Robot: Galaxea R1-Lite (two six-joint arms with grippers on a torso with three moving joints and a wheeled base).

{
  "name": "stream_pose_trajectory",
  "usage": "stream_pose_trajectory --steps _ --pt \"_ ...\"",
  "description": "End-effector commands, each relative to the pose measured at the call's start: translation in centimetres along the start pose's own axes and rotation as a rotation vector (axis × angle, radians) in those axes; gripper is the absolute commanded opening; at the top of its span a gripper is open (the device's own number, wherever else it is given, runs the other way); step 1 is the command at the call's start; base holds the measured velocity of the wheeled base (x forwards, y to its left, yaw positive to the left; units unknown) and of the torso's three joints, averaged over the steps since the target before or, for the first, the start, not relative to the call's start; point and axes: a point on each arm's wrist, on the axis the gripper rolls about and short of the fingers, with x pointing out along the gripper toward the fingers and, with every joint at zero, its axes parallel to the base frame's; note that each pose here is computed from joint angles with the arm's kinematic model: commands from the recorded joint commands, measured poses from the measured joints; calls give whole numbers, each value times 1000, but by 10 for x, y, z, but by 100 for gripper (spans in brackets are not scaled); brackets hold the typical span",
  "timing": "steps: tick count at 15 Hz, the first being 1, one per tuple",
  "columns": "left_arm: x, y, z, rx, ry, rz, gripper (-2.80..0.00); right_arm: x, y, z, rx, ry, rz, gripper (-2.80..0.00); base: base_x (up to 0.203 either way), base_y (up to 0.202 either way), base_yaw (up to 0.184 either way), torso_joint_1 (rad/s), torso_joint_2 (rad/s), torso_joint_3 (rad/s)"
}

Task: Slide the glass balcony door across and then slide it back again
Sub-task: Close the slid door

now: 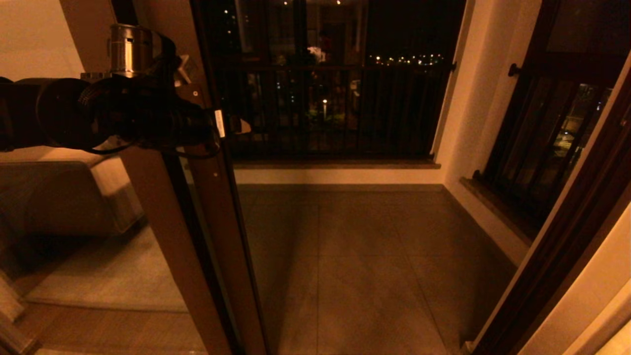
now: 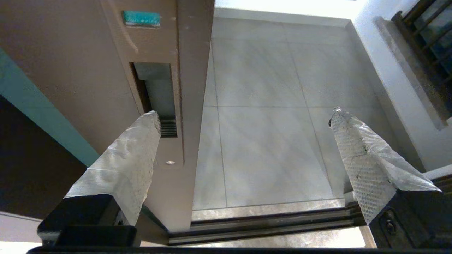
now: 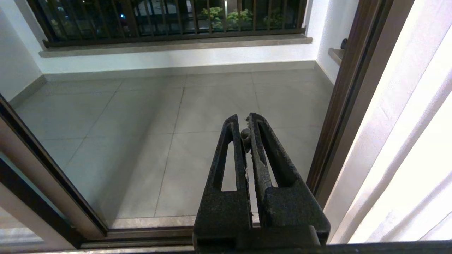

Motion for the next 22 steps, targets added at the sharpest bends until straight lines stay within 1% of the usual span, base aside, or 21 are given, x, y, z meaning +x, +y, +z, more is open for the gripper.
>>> stream_pose_trajectory --steps 1,11,14,18,22 --pt "-1 -1 1 -1 -3 -3 0 0 0 0 0 -1 0 -280 0 0 0 0 0 0" --pt "14 -3 -3 5 10 -2 0 0 0 0 0 -1 0 -280 0 0 0 0 0 0" --pt "19 -3 -1 6 2 -2 0 0 0 0 0 -1 0 -280 0 0 0 0 0 0" --pt "18 -15 -2 17 5 -29 0 0 0 0 0 -1 0 -280 0 0 0 0 0 0" --pt "18 -22 -4 25 8 -46 0 0 0 0 0 -1 0 -280 0 0 0 0 0 0"
